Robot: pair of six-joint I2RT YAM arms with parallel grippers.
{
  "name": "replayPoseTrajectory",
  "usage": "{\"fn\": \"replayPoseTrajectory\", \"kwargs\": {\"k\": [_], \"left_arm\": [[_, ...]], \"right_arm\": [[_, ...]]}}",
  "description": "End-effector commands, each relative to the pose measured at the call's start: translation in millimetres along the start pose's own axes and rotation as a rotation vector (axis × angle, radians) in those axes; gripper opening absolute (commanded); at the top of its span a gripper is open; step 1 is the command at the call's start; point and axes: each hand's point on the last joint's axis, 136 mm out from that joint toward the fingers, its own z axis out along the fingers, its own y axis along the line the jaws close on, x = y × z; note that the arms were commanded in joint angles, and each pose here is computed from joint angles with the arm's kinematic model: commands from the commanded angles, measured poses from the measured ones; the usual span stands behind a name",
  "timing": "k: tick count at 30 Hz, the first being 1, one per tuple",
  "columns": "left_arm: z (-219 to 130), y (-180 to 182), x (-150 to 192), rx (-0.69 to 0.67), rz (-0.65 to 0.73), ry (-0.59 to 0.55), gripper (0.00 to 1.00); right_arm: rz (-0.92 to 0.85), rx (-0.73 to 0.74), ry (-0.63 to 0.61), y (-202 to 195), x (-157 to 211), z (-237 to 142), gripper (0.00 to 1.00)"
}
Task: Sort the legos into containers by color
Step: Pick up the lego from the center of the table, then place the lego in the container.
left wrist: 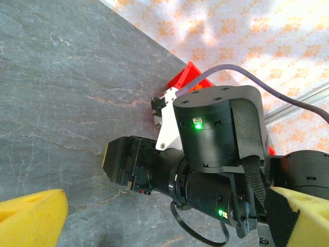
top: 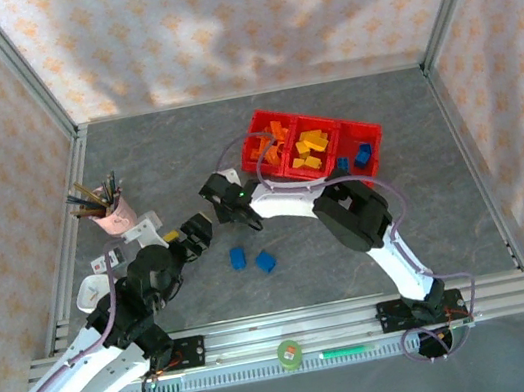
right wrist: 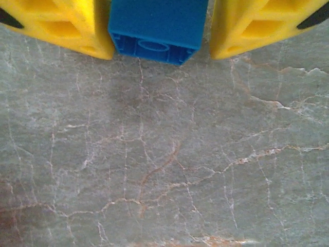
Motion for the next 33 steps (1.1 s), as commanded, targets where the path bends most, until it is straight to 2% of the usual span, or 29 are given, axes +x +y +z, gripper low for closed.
{"fn": "replayPoseTrajectory", "kwargs": {"k": [1,7,12,16,24,33], "left_arm": [[2,10,2,-0.039,0.01,0.0,0.99],[3,3,3,-0.016,0.013,0.013,0.99],[5,-8,4,0.01,0.03,0.042,0.99],[7,-22,5,0.053,0.053,0.068,0.99],[19,-53,15,0.152,0.088,0.131,0.99],[45,-90,43,0.225,0.149,0.242,0.99]], "right_arm": [[-0.02,0.04,-0.006,-3,-2,1,0.44],[-0.013,0.022,-0.036,-4,-12,-21,0.32],[0.01,-0.011,-0.074,-11,-21,-56,0.31],[0.074,-0.027,-0.106,-34,-25,-85,0.31],[0.225,0.032,-0.187,-116,-30,-141,0.33],[0.428,0.215,-0.24,-249,-26,-171,0.35]]}}
